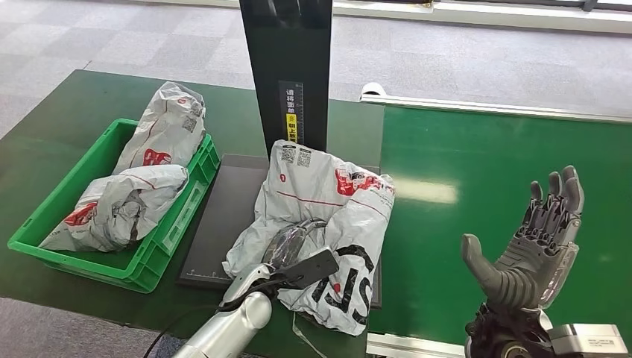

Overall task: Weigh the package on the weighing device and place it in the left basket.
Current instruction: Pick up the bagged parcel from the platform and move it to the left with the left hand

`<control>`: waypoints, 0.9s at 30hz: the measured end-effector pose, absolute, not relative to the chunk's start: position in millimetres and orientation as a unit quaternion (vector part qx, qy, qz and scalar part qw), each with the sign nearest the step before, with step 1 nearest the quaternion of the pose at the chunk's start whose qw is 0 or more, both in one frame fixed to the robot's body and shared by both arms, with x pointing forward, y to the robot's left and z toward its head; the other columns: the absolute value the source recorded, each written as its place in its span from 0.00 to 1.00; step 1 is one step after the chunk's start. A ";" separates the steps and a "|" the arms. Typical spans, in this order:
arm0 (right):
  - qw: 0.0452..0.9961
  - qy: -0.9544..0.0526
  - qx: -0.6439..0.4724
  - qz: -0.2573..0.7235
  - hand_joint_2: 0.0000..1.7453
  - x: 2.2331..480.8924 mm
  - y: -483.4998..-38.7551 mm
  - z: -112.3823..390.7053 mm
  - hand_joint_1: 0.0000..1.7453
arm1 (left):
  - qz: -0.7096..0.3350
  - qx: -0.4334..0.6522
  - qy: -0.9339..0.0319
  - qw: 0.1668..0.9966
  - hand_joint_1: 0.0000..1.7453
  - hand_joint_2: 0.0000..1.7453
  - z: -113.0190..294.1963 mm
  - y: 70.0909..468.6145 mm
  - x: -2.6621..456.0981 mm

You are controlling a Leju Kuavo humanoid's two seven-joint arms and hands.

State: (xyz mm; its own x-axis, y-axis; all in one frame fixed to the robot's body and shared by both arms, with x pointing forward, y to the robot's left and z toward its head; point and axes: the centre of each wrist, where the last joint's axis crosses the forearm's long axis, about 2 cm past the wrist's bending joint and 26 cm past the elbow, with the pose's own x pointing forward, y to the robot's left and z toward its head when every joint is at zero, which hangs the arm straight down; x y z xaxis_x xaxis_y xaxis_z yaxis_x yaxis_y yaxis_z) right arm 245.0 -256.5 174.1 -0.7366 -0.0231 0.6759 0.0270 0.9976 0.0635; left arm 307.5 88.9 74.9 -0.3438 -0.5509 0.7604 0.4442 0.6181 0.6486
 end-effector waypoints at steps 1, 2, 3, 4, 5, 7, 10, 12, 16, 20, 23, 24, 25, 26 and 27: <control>0.364 -0.931 -0.001 -0.035 1.00 245.5 -256.4 174.0 0.00 | -0.427 0.035 -0.700 0.572 1.00 1.00 74.9 89.7 307.7; 0.364 -0.931 -0.001 -0.036 1.00 246.0 -256.2 173.9 0.00 | -0.418 0.031 -0.704 0.573 1.00 1.00 75.0 90.7 307.8; 0.364 -0.931 -0.001 -0.037 1.00 246.4 -256.1 173.8 0.00 | -0.408 0.028 -0.709 0.575 1.00 1.00 75.1 91.7 307.6; 0.365 -0.930 -0.001 -0.039 1.00 246.9 -256.0 173.6 0.00 | -0.397 0.024 -0.713 0.577 1.00 1.00 75.4 92.9 307.1; 0.366 -0.930 -0.002 -0.041 1.00 247.2 -255.9 173.3 0.00 | -0.385 0.021 -0.718 0.580 1.00 1.00 75.8 94.3 306.5; 0.369 -0.928 -0.004 -0.046 1.00 247.7 -255.9 172.6 0.00 | -0.357 0.013 -0.727 0.586 1.00 1.00 77.0 97.3 305.1; 0.372 -0.927 -0.006 -0.051 1.00 248.0 -256.1 171.4 0.00 | -0.309 -0.002 -0.748 0.588 1.00 1.00 79.4 103.0 301.8; 0.373 -0.926 -0.009 -0.056 1.00 248.0 -256.5 170.6 0.00 | -0.272 -0.011 -0.768 0.579 1.00 1.00 83.3 107.3 298.1; 0.374 -0.925 -0.012 -0.060 1.00 247.6 -257.0 170.0 0.00 | -0.226 -0.012 -0.801 0.555 1.00 1.00 98.9 115.7 294.9; 0.375 -0.925 -0.014 -0.062 1.00 247.0 -257.2 169.4 0.00 | -0.186 -0.012 -0.831 0.524 1.00 1.00 112.0 122.6 292.2; 0.379 -0.923 -0.016 -0.063 1.00 244.9 -257.5 167.2 0.00 | -0.138 -0.012 -0.862 0.488 1.00 1.00 128.3 130.2 289.0; 0.381 -0.922 -0.017 -0.063 1.00 244.0 -257.7 166.3 0.00 | -0.126 -0.011 -0.870 0.477 1.00 1.00 134.4 133.2 287.9; 0.382 -0.922 -0.017 -0.062 1.00 243.4 -257.7 165.6 0.00 | -0.117 -0.010 -0.877 0.467 1.00 1.00 140.0 135.9 286.9; 0.383 -0.921 -0.018 -0.062 1.00 242.9 -257.8 165.1 0.00 | -0.111 -0.009 -0.881 0.459 1.00 1.00 144.5 138.4 286.0; 0.384 -0.921 -0.018 -0.062 1.00 242.6 -257.9 164.8 0.00 | -0.108 -0.008 -0.885 0.452 1.00 1.00 148.1 140.4 284.9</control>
State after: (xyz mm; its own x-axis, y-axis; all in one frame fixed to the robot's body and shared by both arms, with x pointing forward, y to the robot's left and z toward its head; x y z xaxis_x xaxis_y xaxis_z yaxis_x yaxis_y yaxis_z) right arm 242.6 -257.9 164.8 -0.7050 -0.0148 0.7091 0.0809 0.9916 0.1012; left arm 284.9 140.4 148.1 -0.5909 -0.0834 0.8024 0.1115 0.9767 0.1836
